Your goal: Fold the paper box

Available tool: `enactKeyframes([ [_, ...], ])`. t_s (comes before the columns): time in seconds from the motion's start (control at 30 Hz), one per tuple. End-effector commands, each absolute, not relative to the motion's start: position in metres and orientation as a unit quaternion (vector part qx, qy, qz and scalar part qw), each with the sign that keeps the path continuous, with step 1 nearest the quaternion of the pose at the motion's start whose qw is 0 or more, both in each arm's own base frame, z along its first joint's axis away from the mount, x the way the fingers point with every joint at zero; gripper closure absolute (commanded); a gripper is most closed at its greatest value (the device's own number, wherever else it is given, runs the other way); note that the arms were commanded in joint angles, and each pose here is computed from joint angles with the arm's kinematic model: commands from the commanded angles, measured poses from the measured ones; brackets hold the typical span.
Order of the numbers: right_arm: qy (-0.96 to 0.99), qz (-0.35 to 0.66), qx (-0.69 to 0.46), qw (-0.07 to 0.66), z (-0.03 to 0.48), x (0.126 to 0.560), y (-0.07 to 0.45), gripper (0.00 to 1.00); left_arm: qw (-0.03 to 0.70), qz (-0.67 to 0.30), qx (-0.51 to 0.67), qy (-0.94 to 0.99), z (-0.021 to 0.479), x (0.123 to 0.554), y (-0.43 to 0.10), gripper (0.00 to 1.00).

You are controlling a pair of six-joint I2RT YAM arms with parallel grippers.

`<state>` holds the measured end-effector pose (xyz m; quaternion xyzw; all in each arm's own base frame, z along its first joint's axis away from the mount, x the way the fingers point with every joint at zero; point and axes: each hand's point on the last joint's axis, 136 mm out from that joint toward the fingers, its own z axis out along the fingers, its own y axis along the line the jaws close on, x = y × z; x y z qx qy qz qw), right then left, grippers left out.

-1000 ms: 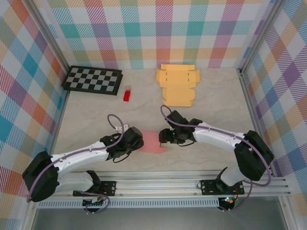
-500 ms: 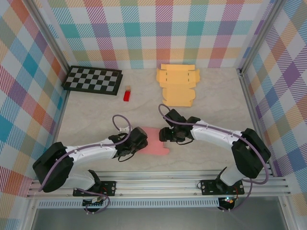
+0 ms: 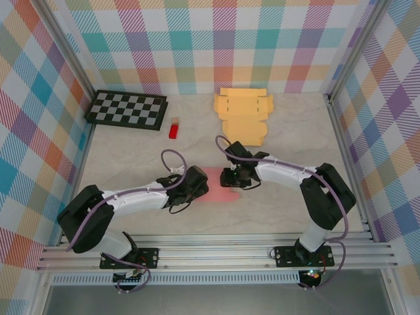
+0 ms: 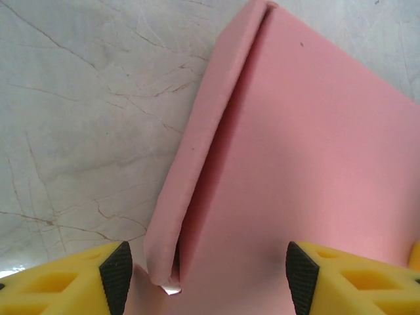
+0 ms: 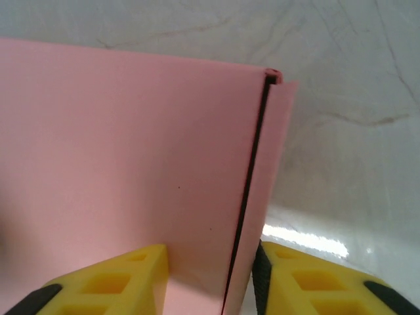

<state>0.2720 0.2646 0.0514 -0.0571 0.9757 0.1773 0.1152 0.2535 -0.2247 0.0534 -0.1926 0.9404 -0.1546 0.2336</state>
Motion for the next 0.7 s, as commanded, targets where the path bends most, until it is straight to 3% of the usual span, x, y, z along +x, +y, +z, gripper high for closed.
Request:
enactKeyframes([
  [0.0,0.974,0.174,-0.085,0.115,0.041,0.283,0.268,0.61,0.226,-0.151,-0.150,0.951,0.067,0.258,-0.222,0.34],
  [0.23,0.963,0.190,-0.132,0.138,0.046,0.311,0.278,0.61,0.203,-0.164,-0.027,0.965,0.076,0.284,-0.238,0.24],
  [0.43,0.953,0.197,-0.170,0.152,0.061,0.325,0.291,0.57,0.175,-0.108,-0.034,0.978,0.045,0.295,-0.230,0.27],
  [0.67,0.962,0.172,-0.149,0.152,0.076,0.333,0.280,0.49,0.184,-0.077,-0.054,0.978,0.041,0.293,-0.214,0.27],
])
